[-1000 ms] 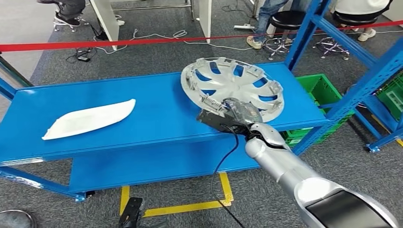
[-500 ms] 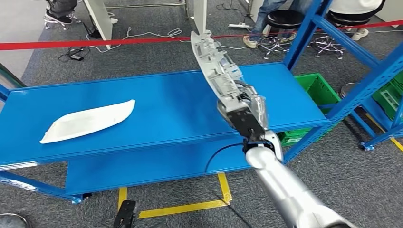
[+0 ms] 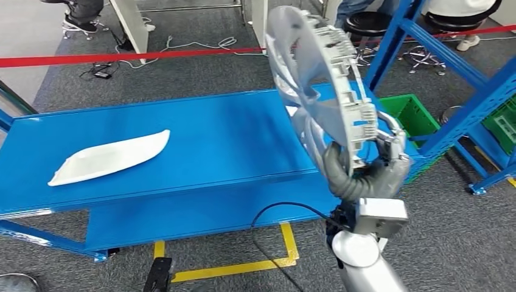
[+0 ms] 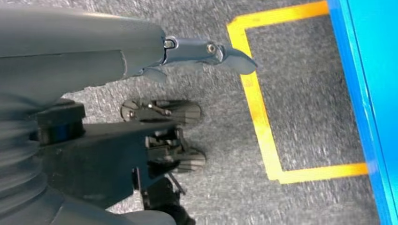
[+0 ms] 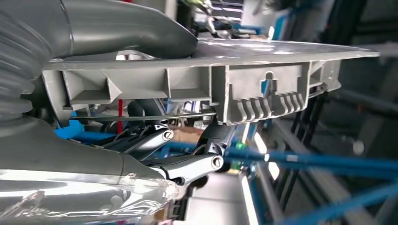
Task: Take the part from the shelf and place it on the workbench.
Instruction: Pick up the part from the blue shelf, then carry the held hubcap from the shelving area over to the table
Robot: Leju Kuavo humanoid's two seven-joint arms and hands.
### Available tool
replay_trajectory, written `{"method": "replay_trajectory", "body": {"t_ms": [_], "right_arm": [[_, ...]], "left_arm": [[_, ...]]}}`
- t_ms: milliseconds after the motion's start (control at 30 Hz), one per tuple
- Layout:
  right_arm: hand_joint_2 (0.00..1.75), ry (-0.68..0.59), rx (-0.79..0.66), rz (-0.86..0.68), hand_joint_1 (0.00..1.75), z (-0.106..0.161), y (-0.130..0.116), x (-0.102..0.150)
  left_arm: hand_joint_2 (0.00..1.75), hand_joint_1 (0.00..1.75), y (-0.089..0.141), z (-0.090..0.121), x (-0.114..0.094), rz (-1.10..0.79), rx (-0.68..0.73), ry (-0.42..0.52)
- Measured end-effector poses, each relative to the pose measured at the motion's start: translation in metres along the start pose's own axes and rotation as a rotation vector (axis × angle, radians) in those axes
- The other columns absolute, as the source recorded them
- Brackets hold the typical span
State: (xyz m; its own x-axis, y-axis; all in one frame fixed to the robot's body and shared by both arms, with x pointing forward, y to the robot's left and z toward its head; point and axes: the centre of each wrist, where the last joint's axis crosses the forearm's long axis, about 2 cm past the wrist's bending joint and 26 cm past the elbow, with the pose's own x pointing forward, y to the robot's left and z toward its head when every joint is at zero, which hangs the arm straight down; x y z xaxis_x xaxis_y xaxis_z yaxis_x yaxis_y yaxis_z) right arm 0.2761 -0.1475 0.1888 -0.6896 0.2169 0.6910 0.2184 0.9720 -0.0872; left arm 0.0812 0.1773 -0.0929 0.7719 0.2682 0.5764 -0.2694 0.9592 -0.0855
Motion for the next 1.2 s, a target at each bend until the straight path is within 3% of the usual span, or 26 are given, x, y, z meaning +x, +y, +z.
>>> {"method": "replay_trajectory", "body": {"t_ms": [433, 800, 1200], "right_arm": [[1.75, -0.067, -0.004, -0.155, 1.75, 0.012, 0.001, 0.036], [1.75, -0.052, 0.228, -0.274, 1.75, 0.025, 0.001, 0.038], [1.75, -0.111, 0.243, -0.317, 1.75, 0.039, 0.005, 0.048]], "left_arm": [[1.75, 0.00, 0.006, 0.000, -0.001, 0.013, 0.020, -0.010], [1.75, 0.00, 0.008, 0.001, -0.004, 0.039, 0.028, 0.003], [1.75, 0.00, 0.012, 0.001, -0.006, 0.146, 0.005, 0.039]]}}
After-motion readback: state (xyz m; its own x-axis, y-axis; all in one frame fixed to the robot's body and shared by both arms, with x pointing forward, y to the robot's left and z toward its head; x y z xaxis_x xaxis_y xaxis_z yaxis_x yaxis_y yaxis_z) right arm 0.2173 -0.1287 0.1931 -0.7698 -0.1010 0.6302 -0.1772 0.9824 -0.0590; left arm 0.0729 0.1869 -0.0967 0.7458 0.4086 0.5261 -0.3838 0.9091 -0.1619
